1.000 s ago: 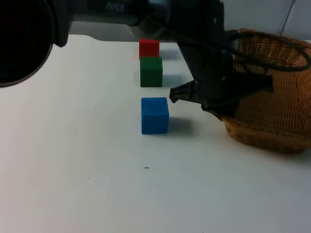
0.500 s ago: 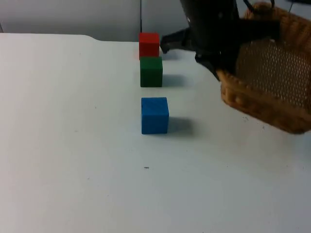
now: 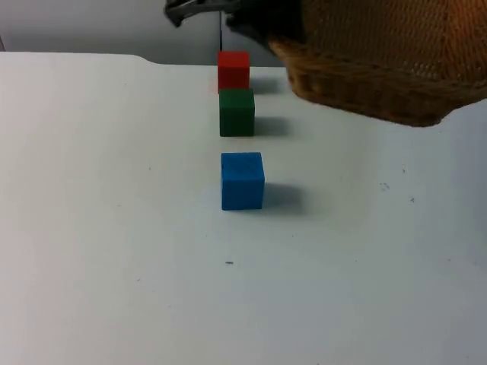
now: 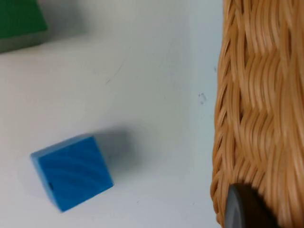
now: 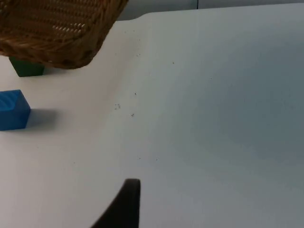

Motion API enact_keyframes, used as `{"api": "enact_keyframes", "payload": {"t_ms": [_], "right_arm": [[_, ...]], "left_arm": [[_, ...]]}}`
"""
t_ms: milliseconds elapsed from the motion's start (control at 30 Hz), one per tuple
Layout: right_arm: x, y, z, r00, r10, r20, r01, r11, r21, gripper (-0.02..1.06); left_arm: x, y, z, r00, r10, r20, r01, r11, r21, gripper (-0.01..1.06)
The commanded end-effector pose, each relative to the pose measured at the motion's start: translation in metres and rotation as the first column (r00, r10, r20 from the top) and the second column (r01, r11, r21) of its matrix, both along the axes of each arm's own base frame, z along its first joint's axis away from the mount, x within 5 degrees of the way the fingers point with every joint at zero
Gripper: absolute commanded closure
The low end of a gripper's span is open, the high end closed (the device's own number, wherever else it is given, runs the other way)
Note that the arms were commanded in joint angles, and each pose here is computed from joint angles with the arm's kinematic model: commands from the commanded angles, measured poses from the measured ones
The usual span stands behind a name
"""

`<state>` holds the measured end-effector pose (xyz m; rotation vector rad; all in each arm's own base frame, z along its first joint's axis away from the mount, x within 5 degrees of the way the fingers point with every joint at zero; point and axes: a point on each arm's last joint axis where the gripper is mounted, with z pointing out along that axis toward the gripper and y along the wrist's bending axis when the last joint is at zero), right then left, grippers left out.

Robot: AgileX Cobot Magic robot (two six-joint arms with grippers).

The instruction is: Pick up the basket with the left hand and place the blue cube into the basket with the right hand.

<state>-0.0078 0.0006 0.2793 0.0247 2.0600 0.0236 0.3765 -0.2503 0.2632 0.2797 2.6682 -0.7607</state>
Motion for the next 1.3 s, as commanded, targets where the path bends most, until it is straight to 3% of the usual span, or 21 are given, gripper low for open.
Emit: {"api": "enact_keyframes", "payload": {"t_ms": [0,33,167,200,400,500,600,667,733,800,967,1100,1200,1267], "right_arm": [[0.001,-0.001,-0.001,1.000,-0.008,0.007,0.008,1.000,-0.003,0.00],[0.001,-0.001,-0.001,1.000,-0.008,0.007,0.008,1.000,-0.003,0.00],[0.001,-0.001,-0.001,1.000,-0.008,0.007,0.008,1.000,-0.003,0.00],[0.001,-0.001,-0.001,1.000,-0.008,0.007,0.008,1.000,-0.003,0.00],[0.001,-0.001,-0.001,1.000,-0.008,0.007,0.008,1.000,-0.003,0.00],[0.001,-0.001,-0.001,1.000,-0.008,0.007,0.008,1.000,-0.003,0.00],[0.001,-0.001,-0.001,1.000,-0.008,0.007,0.008,1.000,-0.003,0.00],[0.001,-0.001,-0.001,1.000,-0.008,0.007,0.008,1.000,-0.003,0.00],[0.001,-0.001,-0.001,1.000,-0.008,0.007,0.008,1.000,-0.003,0.00],[0.001,-0.001,-0.001,1.000,-0.008,0.007,0.008,1.000,-0.003,0.00],[0.001,-0.001,-0.001,1.000,-0.008,0.007,0.008,1.000,-0.003,0.00],[0.001,-0.001,0.000,1.000,-0.007,0.015,0.007,1.000,-0.006,0.00],[0.000,0.001,0.009,0.997,0.006,0.071,-0.007,1.000,0.013,0.00],[0.000,0.002,0.021,0.985,0.015,0.170,-0.019,1.000,0.020,0.00]], "left_arm": [[-0.016,0.041,0.011,0.998,0.046,0.043,-0.042,0.997,-0.070,1.05],[-0.016,0.041,0.011,0.998,0.046,0.043,-0.042,0.997,-0.070,1.05],[-0.041,0.100,0.005,0.995,0.090,0.030,-0.089,0.995,-0.036,1.05],[-0.041,0.100,0.005,0.995,0.090,0.030,-0.089,0.995,-0.036,1.05],[-0.077,0.169,0.003,0.980,0.194,0.045,-0.194,0.981,-0.001,1.05],[-0.091,0.192,0.004,0.974,0.222,0.046,-0.221,0.975,-0.017,1.05],[-0.111,0.223,-0.003,0.965,0.262,0.025,-0.259,0.962,-0.084,1.05],[-0.126,0.240,-0.009,0.971,0.237,0.016,-0.233,0.965,-0.122,1.05],[-0.134,0.250,-0.013,0.971,0.238,0.001,-0.237,0.964,-0.125,1.05],[-0.145,0.269,-0.023,0.949,0.314,-0.011,-0.313,0.943,-0.110,1.05],[-0.153,0.288,-0.026,0.928,0.373,-0.011,-0.373,0.925,-0.068,1.05],[-0.159,0.297,-0.025,0.929,0.369,0.005,-0.369,0.929,-0.030,1.05],[-0.161,0.302,-0.026,0.923,0.386,-0.002,-0.386,0.923,-0.012,1.05],[-0.162,0.304,-0.026,0.925,0.381,0.001,-0.381,0.924,-0.016,1.05]]}}
